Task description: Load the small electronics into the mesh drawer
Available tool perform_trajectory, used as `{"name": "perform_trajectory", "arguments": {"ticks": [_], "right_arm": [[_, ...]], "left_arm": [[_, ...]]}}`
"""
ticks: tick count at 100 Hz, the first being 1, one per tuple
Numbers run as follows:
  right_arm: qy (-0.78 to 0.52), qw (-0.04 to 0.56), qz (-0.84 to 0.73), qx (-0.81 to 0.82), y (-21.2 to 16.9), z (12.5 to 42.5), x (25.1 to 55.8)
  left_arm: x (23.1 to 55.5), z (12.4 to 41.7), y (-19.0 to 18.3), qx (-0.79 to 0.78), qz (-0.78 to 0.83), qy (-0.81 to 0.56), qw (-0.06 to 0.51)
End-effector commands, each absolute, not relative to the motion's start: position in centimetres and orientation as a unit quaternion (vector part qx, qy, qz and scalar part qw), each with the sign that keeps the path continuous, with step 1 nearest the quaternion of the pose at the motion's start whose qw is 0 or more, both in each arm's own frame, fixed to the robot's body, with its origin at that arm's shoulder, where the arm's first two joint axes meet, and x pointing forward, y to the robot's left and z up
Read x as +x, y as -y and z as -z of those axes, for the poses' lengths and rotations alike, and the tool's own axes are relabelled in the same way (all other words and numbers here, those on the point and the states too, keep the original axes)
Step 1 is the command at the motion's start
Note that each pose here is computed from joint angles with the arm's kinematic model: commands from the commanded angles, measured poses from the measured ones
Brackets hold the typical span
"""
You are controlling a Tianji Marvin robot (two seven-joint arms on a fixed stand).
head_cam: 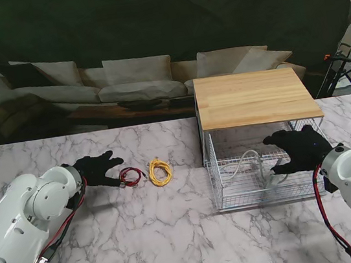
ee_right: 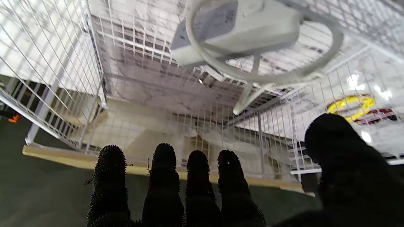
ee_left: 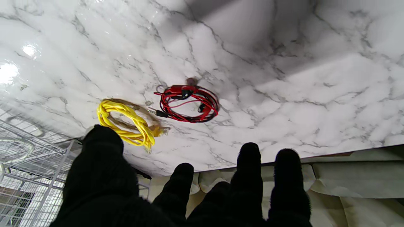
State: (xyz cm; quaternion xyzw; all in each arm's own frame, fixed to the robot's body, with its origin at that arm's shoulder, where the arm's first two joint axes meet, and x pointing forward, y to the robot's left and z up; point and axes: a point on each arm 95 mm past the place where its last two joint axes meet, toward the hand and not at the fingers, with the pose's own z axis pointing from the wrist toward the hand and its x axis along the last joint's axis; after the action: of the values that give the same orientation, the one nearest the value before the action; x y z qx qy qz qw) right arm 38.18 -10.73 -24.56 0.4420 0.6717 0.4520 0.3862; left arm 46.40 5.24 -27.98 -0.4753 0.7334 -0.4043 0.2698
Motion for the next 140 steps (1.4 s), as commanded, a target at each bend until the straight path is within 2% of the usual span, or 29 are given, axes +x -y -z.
{"name": "perform_trajectory", "arguments": {"ticks": [1, 22, 47, 92, 140], "right_arm": [[-0.667, 0.388, -0.468, 0.431, 10.2, 24.1, 37.8], [-0.651, 0.395, -0.499, 0.414, 9.8, 23.1, 37.0], [-0.637, 0.397, -0.519, 0.408, 9.6, 23.3, 36.7], [-0.623, 0.397, -0.536, 0.409, 9.4, 24.1, 36.7], [-0.616, 0.395, -0.543, 0.412, 9.2, 24.6, 36.9]], "left_arm": [[46.5, 28.7, -5.2, -0.482, 0.394, -0.739, 0.257], [47.0, 30.1, -4.8, -0.488, 0.377, -0.749, 0.241], [48.4, 31.4, -4.5, -0.456, 0.378, -0.759, 0.269], [50.7, 33.3, -3.1, -0.452, 0.370, -0.761, 0.282], [51.0, 34.9, -2.9, -0.450, 0.363, -0.770, 0.272]]}}
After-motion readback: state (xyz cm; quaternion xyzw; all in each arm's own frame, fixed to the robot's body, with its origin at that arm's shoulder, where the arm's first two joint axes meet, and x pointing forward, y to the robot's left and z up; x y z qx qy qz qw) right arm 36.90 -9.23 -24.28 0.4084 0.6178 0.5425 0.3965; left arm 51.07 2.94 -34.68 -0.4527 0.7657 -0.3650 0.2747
